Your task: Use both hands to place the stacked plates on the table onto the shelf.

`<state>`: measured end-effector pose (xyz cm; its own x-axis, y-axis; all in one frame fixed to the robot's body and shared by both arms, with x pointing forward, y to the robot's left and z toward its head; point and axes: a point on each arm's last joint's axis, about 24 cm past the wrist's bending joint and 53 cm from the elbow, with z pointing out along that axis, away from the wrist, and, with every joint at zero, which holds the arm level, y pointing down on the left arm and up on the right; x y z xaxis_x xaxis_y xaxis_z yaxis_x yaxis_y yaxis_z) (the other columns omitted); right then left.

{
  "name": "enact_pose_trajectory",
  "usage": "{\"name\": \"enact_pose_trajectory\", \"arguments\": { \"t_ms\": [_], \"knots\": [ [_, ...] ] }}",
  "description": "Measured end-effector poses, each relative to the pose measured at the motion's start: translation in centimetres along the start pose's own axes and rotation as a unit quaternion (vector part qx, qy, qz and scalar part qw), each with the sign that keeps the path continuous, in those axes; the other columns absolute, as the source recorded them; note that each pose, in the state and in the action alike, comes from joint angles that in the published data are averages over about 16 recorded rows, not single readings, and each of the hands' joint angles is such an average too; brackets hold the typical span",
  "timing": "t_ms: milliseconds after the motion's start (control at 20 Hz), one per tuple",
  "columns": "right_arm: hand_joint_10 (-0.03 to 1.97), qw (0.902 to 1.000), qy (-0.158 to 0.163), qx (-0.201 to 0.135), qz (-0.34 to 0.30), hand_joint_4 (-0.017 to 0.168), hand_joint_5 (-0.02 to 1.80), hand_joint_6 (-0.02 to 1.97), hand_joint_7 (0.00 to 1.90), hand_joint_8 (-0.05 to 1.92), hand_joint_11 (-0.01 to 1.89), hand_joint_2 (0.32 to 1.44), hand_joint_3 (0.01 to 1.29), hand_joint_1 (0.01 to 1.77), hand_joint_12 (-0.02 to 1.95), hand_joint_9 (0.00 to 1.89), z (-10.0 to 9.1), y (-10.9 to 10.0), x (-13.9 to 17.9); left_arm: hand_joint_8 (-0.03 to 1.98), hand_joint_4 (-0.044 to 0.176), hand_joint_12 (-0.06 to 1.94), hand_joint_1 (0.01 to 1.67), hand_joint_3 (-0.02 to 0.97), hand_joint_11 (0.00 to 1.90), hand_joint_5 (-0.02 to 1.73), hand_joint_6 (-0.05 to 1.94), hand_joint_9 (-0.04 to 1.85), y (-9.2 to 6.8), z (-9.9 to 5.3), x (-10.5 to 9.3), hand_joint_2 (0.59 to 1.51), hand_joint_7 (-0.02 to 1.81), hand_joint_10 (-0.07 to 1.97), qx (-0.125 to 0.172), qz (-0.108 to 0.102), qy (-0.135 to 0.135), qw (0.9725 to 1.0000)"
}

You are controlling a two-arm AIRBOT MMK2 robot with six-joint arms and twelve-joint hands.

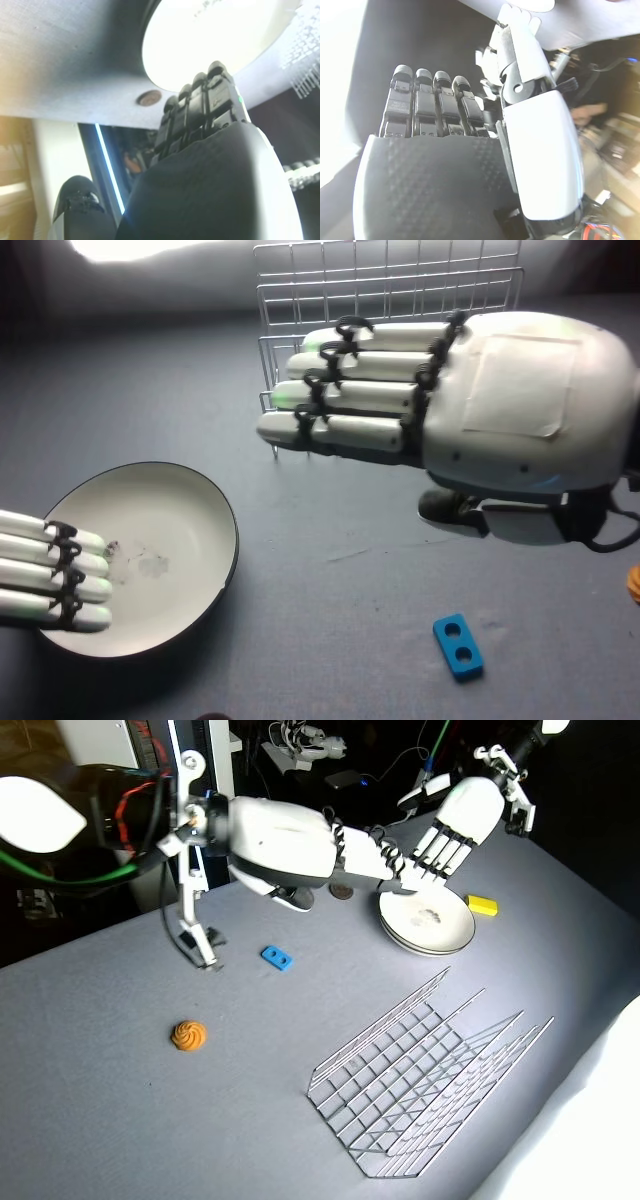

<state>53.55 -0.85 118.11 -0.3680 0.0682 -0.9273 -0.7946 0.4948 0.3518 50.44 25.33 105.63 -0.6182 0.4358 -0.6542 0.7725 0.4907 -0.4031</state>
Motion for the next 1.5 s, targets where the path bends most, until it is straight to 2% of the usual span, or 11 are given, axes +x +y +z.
{"name": "enact_pose_trajectory", "arguments": {
  "t_ms": [250,850,1200,1500],
  "knots": [
    [0.01,0.9996,0.016,-0.012,-0.019,-0.002,0.02,0.02,0.02,0.01,0.02,1.16,0.03,1.17,0.13,0.02,1.5,1.0,1.2,-0.01,0.004,-0.02,0.02,0.047,0.02,0.02,-0.02,0.01,1.2,0.4,1.4,0.923,0.02,0.00,-0.021,-0.011,0.012,0.9997],
    [0.01,0.9982,0.051,-0.024,-0.018,-0.002,0.03,0.02,0.02,0.01,0.02,1.16,0.03,1.16,0.12,0.02,3.9,2.2,3.8,-0.01,0.006,-0.02,0.02,0.039,0.02,0.02,-0.01,0.01,4.0,0.4,2.7,0.927,0.01,0.00,-0.067,-0.028,0.022,0.9971],
    [0.01,0.9973,0.070,-0.020,-0.010,-0.002,0.05,0.02,0.02,0.01,0.02,1.16,0.03,1.12,0.12,0.02,4.3,2.3,5.0,-0.01,0.005,-0.01,0.02,0.034,0.01,0.01,0.00,0.01,4.7,0.8,2.6,0.928,0.01,0.00,-0.074,-0.031,0.018,0.9966],
    [0.01,0.9967,0.079,-0.016,-0.008,-0.002,0.06,0.02,0.02,0.01,0.02,1.16,0.03,1.09,0.11,0.02,4.3,2.1,5.6,0.00,0.005,-0.01,0.02,0.034,0.01,0.01,0.01,0.01,4.4,2.1,1.6,0.929,0.01,0.00,-0.067,-0.033,0.000,0.9972]
  ]
}}
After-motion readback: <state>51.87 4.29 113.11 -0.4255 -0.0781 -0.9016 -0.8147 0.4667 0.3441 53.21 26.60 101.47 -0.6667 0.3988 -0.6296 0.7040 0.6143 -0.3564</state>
